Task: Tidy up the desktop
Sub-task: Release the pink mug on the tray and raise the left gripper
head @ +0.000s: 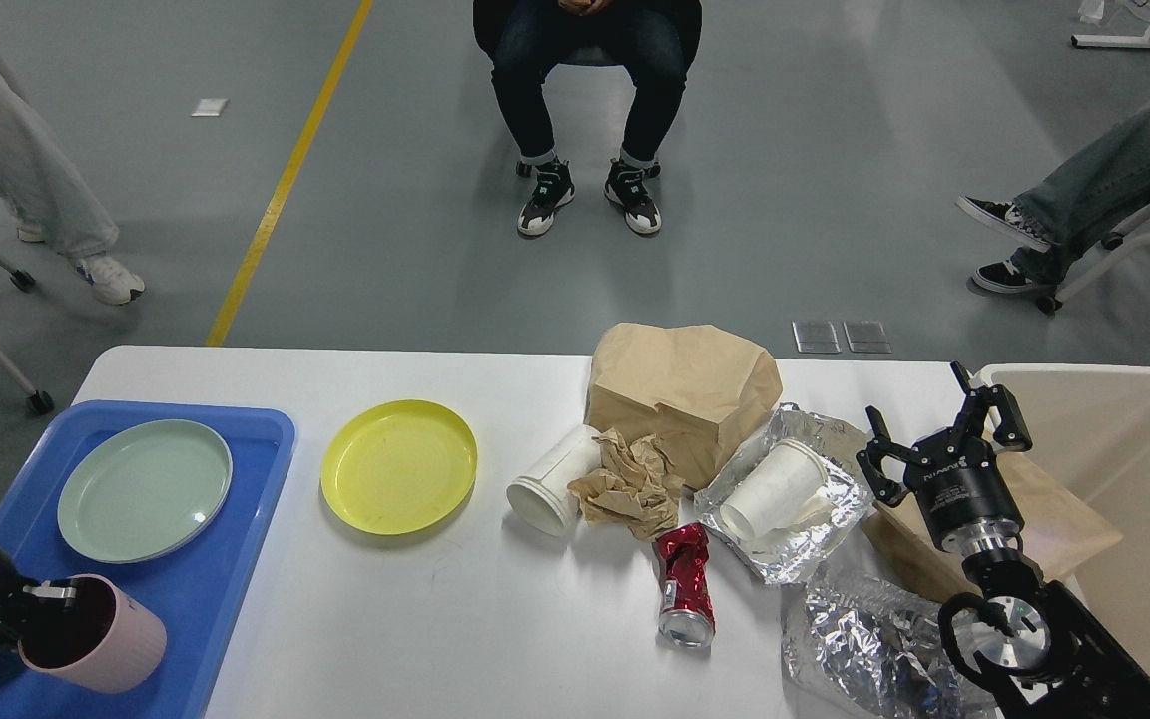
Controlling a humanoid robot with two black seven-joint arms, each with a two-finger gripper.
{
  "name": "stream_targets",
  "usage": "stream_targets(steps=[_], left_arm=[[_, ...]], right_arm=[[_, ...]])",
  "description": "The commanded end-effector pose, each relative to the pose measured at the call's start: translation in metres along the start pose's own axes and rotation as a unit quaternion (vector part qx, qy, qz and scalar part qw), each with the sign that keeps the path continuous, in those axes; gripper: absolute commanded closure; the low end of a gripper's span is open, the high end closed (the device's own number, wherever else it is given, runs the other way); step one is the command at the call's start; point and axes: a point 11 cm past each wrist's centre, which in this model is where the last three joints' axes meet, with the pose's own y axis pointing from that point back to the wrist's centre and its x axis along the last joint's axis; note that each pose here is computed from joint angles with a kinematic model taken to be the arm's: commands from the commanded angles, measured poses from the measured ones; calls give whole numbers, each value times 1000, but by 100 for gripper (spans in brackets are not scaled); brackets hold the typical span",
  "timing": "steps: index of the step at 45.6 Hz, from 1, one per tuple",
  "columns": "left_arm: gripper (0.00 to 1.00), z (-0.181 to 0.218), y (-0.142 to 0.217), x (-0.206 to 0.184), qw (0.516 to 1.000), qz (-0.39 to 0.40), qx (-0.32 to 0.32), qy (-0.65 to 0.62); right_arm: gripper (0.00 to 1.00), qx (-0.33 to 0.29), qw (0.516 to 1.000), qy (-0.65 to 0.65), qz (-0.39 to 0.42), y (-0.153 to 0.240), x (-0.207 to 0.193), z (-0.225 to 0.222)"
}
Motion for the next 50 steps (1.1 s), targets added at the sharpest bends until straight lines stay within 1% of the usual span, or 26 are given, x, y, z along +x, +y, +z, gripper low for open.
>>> stream_targets(steps=[1, 10, 11, 13, 17, 20, 22, 25, 30, 36, 40, 47, 50], left_arm=[[100, -2, -5, -2, 1000, 1, 1, 0], [100, -1, -5, 0, 1000, 8, -1, 2], [99, 0, -5, 0, 1000, 9, -2, 3], [92, -1, -5, 0, 1000, 10, -3, 4], [67, 0, -8, -3, 1000, 7, -4, 5], [56, 4, -10, -5, 1000, 2, -5, 0], [51, 3, -10, -5, 1000, 2, -5, 0], [48, 3, -10, -6, 1000, -1, -4, 0], [41, 3, -10, -6, 1000, -1, -4, 1], [36, 0, -9, -7, 1000, -5, -2, 4], [29, 0, -7, -7, 1000, -6, -4, 5], [27, 2, -6, -11, 1000, -19, -7, 8], [27, 4, 0, -14, 999, -28, -16, 14]], right_arm=[[0, 0, 1000, 0, 0, 0, 0, 0], [0, 0, 1000, 0, 0, 0, 0, 0], [0, 0, 1000, 0, 0, 0, 0, 0], [0, 0, 1000, 0, 0, 0, 0, 0], [0, 0, 1000, 0, 0, 0, 0, 0], [0, 0, 1000, 0, 0, 0, 0, 0], [0, 0, 1000, 0, 0, 0, 0, 0], [0, 0, 1000, 0, 0, 0, 0, 0], [0, 0, 1000, 0, 0, 0, 0, 0], [0, 0, 1000, 0, 0, 0, 0, 0], [0, 0, 1000, 0, 0, 0, 0, 0], [0, 0, 1000, 0, 0, 0, 0, 0], [0, 0, 1000, 0, 0, 0, 0, 0]])
